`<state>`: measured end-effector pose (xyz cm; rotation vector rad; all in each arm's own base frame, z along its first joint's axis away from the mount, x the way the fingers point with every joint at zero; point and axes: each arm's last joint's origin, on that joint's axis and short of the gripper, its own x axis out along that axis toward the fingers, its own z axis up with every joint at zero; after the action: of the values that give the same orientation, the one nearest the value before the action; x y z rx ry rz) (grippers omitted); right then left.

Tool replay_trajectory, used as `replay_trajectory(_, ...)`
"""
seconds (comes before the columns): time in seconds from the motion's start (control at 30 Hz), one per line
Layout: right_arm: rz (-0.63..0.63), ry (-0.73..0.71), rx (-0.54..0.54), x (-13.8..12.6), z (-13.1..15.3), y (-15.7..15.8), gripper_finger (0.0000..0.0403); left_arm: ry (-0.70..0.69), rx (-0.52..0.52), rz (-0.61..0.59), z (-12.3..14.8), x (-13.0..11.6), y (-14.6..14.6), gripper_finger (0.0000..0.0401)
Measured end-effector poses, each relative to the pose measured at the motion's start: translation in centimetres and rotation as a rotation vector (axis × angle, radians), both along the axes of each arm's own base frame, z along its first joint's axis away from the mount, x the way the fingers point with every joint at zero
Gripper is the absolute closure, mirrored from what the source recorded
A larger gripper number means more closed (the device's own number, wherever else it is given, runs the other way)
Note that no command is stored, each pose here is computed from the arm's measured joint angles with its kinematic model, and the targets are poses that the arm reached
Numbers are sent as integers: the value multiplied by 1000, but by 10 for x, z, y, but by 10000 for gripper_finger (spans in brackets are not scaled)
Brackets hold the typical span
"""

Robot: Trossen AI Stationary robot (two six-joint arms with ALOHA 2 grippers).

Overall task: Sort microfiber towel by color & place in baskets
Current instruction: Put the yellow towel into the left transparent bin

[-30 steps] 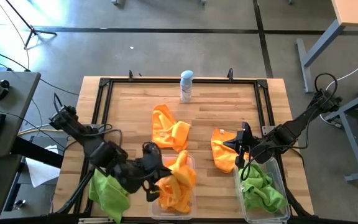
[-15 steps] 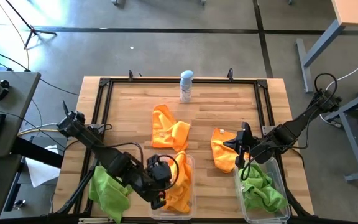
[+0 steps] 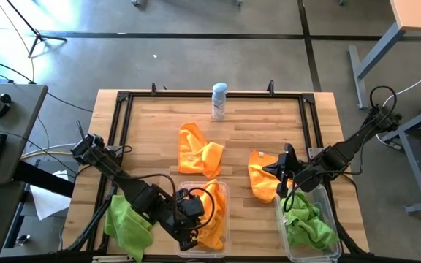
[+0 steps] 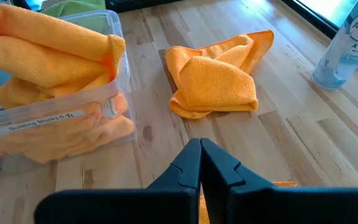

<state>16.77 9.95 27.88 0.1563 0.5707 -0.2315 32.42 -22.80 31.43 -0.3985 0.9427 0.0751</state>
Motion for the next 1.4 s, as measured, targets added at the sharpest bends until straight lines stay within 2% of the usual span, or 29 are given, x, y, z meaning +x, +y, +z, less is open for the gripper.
replay_trajectory(0.3,0,0,0,0,0,0,402,1,-5,3,0,0,0,401)
replay_trajectory(0.47,0,0,0,0,0,0,402,76,-120,17,-3,-1,-3,401)
replay_trajectory(0.53,0,0,0,0,0,0,402,133,-135,18,-10,-2,-6,401)
replay_trajectory(0.67,0,0,0,0,0,0,402,261,-119,42,-42,2,-5,401)
replay_trajectory(0.9,0,0,0,0,0,0,402,357,-52,71,-85,24,6,401)
replay_trajectory(1.07,0,-1,0,0,0,0,402,369,-40,86,-95,33,12,400)
replay_trajectory(1.2,0,0,0,0,0,0,402,372,-29,35,-102,38,15,400)
replay_trajectory(1.4,-4,-1,6,0,0,0,402,381,-87,78,-93,43,20,400)
